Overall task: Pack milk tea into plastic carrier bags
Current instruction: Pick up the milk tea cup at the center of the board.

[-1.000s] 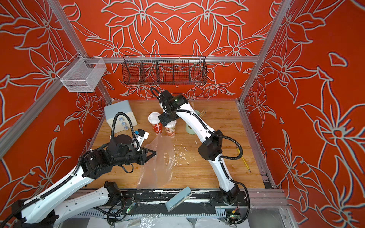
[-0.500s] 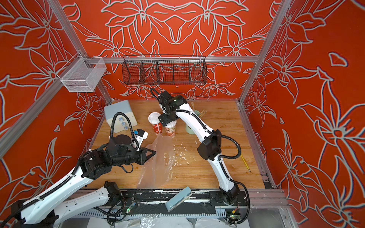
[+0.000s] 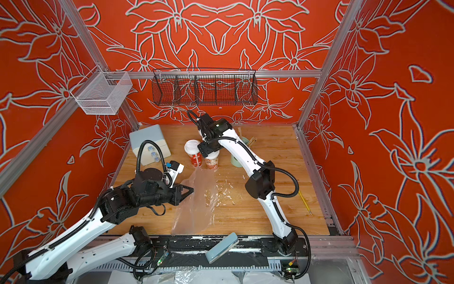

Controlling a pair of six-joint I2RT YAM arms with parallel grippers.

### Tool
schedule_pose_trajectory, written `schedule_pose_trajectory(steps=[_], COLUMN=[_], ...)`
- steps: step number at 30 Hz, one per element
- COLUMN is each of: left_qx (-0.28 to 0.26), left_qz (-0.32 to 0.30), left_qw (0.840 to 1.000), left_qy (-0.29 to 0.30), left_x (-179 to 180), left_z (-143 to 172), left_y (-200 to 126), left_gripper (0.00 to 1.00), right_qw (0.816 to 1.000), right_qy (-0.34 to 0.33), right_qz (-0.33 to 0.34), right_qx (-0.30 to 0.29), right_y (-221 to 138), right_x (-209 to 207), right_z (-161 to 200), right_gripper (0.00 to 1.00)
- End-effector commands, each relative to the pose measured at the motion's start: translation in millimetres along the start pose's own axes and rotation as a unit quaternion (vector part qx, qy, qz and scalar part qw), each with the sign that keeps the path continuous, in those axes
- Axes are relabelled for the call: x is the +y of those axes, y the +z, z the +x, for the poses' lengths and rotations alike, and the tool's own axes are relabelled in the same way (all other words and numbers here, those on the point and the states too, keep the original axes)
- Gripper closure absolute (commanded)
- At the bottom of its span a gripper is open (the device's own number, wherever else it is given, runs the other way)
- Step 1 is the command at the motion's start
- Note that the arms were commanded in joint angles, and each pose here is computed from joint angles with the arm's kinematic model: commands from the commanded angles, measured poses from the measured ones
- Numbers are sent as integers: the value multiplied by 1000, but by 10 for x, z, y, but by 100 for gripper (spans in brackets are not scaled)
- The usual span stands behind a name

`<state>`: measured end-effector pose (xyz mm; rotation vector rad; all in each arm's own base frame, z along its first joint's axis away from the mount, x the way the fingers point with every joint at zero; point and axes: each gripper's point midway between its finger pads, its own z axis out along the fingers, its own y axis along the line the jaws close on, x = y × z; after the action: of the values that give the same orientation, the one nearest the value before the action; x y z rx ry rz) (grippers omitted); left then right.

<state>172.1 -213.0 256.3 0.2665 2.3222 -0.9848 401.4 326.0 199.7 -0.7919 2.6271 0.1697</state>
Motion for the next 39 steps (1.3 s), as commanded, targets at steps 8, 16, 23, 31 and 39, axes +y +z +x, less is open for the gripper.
schedule_pose_trajectory(steps=[8, 16, 23, 31, 39], left_qx=[-12, -14, -21, -26, -30], left_qz=[0, -4, -6, -8, -9], left_qw=[1000, 1000, 1000, 1000, 999], left_qy=[-4, -7, -8, -9, -8], left_x=[18, 41, 49, 67, 83], left_z=[-29, -20, -36, -32, -21], left_y=[-14, -24, -50, -67, -80], left_gripper=[100, 100, 100, 100, 100], right_qw=[1000, 1000, 1000, 1000, 999], right_qy=[8, 8, 8, 8, 8], right_qz=[-4, -1, 0, 3, -1], right_qx=[6, 10, -10, -25, -37], right_y=[60, 80, -59, -194, -305], right_x=[-13, -30, -46, -62, -56], right_z=[5, 21, -45, -82, -111], right_gripper=[22, 31, 38, 40, 46])
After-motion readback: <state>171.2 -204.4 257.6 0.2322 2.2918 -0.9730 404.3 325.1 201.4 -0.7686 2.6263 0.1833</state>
